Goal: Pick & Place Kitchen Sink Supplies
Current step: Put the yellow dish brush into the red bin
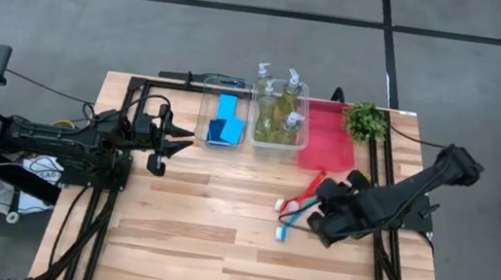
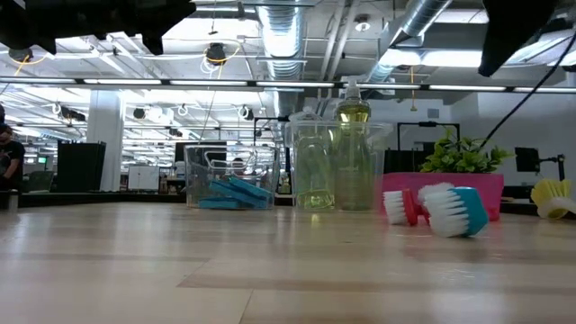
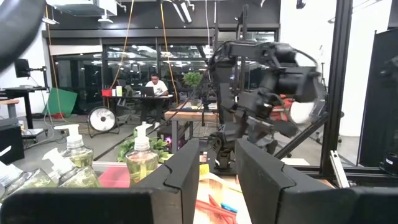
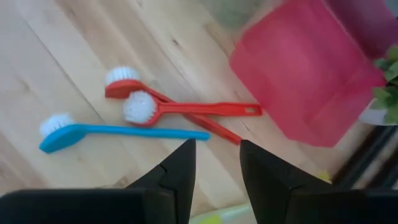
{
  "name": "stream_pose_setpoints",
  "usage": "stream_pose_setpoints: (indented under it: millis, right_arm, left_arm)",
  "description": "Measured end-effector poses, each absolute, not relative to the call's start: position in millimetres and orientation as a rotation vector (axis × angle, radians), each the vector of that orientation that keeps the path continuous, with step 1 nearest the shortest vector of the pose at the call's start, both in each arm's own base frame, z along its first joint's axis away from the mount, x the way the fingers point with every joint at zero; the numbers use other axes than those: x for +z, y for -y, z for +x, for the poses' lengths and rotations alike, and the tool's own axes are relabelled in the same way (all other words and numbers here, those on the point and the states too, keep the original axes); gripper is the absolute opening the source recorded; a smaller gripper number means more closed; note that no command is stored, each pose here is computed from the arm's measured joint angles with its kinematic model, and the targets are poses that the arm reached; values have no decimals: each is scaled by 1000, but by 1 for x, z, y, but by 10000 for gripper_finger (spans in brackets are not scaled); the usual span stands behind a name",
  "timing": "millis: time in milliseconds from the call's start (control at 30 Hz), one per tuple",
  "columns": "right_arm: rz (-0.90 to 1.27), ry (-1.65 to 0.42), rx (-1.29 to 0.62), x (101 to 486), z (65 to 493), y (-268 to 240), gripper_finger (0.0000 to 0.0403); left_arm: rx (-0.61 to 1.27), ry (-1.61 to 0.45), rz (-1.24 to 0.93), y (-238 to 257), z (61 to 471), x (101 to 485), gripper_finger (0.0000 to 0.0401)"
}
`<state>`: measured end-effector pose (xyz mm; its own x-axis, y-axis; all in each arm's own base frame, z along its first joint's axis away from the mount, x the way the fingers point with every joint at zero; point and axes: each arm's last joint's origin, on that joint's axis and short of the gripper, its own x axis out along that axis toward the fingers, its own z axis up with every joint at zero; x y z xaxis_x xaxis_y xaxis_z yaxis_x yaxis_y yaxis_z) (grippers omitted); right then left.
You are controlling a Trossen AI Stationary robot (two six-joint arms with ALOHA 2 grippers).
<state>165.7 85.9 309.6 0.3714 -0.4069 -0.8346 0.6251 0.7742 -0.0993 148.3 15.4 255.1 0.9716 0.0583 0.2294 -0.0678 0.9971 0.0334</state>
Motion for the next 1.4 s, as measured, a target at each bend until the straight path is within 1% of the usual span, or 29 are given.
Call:
stream_pose_setpoints:
  millis: [133, 267, 433, 600, 800, 900, 1067, 1167, 1400]
  right_arm:
    - [376, -898, -643, 299, 145, -73, 118]
    - [494, -839, -656, 279, 130, -63, 118]
    - [557, -961, -653, 249, 121, -63, 118]
    - [703, -997, -766, 234, 119, -63, 118]
    - [779, -1038, -949, 229, 113, -60, 118]
    - [856, -1063, -1057, 227, 109, -60, 118]
    - [944, -1055, -1155, 223, 112, -63, 118]
    - [947, -1058, -1207, 219, 115, -65, 118]
    - [866, -1114, -1283, 205, 126, -73, 118]
  left_arm:
    - [64, 230, 41, -15, 148, 255, 104]
    - [64, 233, 41, -15, 148, 255, 104]
    - [64, 233, 41, -15, 148, 255, 104]
    - [64, 233, 41, -15, 148, 255, 104]
    - [64, 233, 41, -15, 148, 255, 104]
    - [64, 233, 41, -15, 148, 255, 104]
    - [64, 232, 41, -15, 148, 255, 104]
    - [64, 231, 41, -15, 148, 255, 104]
    - [64, 232, 41, -15, 148, 255, 104]
